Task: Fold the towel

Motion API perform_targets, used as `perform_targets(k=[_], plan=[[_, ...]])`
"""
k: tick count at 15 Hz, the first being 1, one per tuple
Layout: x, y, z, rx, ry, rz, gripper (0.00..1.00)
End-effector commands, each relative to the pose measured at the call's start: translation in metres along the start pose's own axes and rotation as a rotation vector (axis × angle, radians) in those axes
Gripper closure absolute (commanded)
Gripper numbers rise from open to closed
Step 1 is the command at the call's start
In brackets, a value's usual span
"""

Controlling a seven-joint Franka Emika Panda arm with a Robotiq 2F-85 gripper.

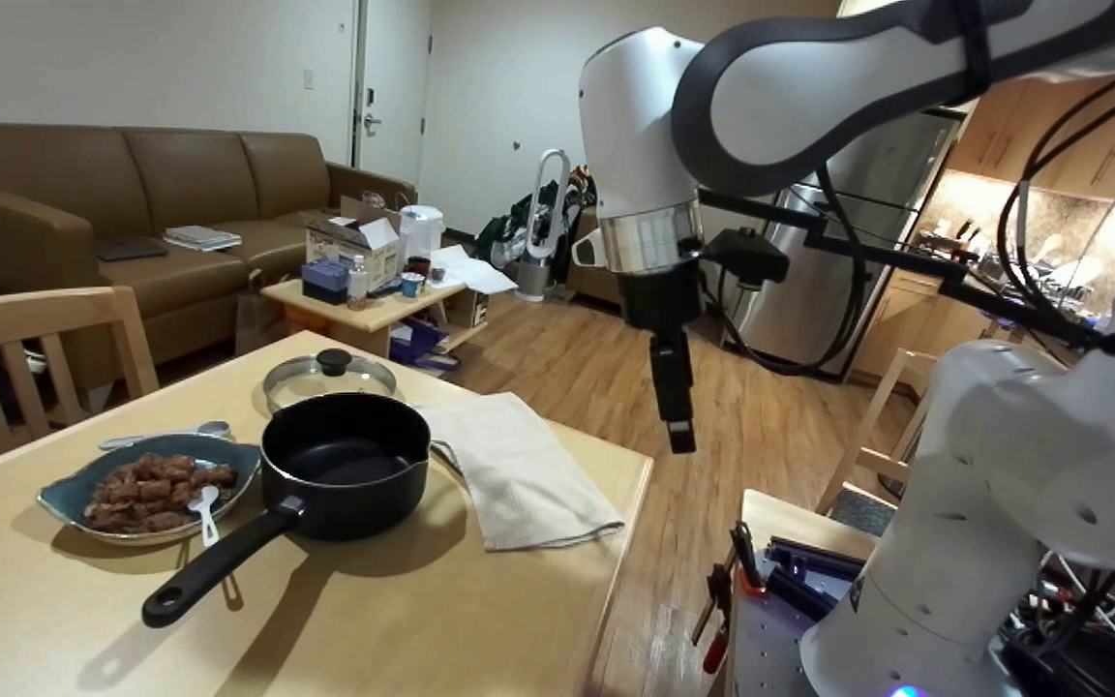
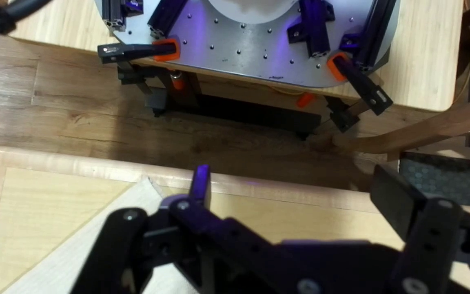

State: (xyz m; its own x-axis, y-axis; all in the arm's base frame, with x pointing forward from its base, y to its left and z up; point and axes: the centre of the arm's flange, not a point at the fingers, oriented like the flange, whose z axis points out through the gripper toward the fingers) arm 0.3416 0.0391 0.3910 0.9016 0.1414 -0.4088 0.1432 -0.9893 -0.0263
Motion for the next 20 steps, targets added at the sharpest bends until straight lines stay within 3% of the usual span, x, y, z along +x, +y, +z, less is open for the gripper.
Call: perform_targets(k=[1, 4, 8, 9, 10, 13, 16, 18, 20], plan=[[0.020, 0.011, 0.010, -0.037, 0.101, -0.152, 0.00], [0.044, 0.031, 0.024, -0.059, 0.213, -0.282, 0.00], [0.073, 0.053, 0.047, -0.036, 0.298, -0.479, 0.00], [0.076, 0.059, 0.050, -0.038, 0.302, -0.531, 0.00], [0.060, 0.049, 0.039, -0.057, 0.289, -0.434, 0.00], [0.068, 0.059, 0.051, -0.052, 0.284, -0.491, 0.00], [0.094, 0.061, 0.064, -0.086, 0.328, -0.624, 0.00], [0.110, 0.067, 0.078, -0.126, 0.310, -0.685, 0.00], [0.120, 0.072, 0.095, -0.110, 0.293, -0.730, 0.00]])
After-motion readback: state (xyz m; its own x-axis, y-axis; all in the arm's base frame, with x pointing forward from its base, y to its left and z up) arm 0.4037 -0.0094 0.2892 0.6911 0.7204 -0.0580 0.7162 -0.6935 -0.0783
